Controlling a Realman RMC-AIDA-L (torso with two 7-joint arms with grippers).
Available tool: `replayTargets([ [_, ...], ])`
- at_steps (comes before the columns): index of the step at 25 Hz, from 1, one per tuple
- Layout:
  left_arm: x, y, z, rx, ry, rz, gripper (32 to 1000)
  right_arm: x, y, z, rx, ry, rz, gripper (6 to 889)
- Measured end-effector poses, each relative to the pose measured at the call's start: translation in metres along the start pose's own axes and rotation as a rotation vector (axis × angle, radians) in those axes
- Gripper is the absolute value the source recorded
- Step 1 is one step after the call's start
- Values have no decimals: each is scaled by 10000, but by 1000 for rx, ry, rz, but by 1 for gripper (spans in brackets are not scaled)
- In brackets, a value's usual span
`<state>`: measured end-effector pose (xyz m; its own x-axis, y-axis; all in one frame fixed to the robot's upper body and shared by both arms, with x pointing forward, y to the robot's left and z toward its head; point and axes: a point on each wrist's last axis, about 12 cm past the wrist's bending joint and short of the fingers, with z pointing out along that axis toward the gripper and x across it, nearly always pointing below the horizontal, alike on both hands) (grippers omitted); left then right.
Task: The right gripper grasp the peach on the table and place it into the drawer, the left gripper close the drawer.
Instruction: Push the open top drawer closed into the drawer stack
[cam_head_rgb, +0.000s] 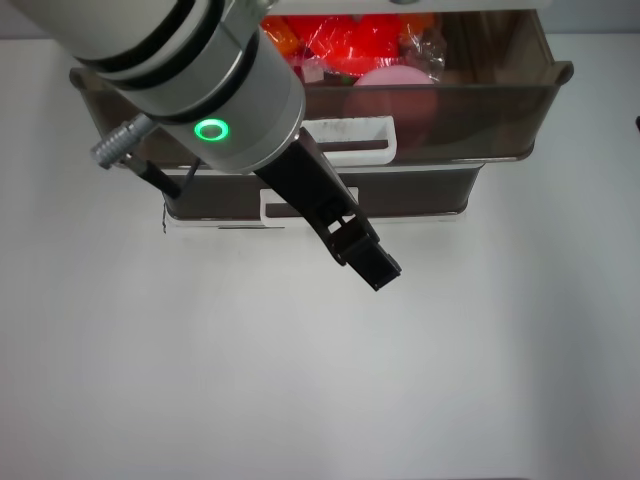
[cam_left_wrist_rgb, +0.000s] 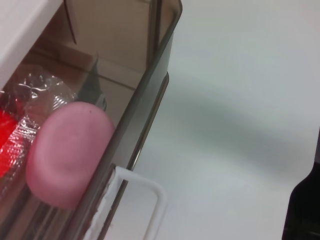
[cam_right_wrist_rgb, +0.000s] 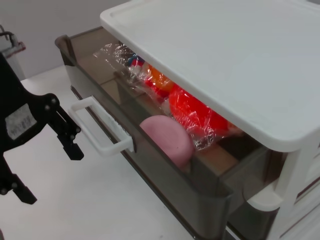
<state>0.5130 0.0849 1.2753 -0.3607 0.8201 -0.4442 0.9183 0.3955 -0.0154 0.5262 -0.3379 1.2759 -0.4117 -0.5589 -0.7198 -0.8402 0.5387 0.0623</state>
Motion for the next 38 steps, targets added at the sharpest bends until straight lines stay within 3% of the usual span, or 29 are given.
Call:
replayTargets([
  [5,3,39,34,-1,6,-3,856,-7,-1,1,0,-1,-3,864],
  [17,7,133,40,-66,8,2,855,-6,0,2,-1,-1,-11,864],
  [27,-40,184,13,-98,-30,23,855,-5,20,45,-12,-11,-11,864],
  [38,-63,284,33,-138,-50,13,854,-7,19,46,-13,-12,-13,864],
])
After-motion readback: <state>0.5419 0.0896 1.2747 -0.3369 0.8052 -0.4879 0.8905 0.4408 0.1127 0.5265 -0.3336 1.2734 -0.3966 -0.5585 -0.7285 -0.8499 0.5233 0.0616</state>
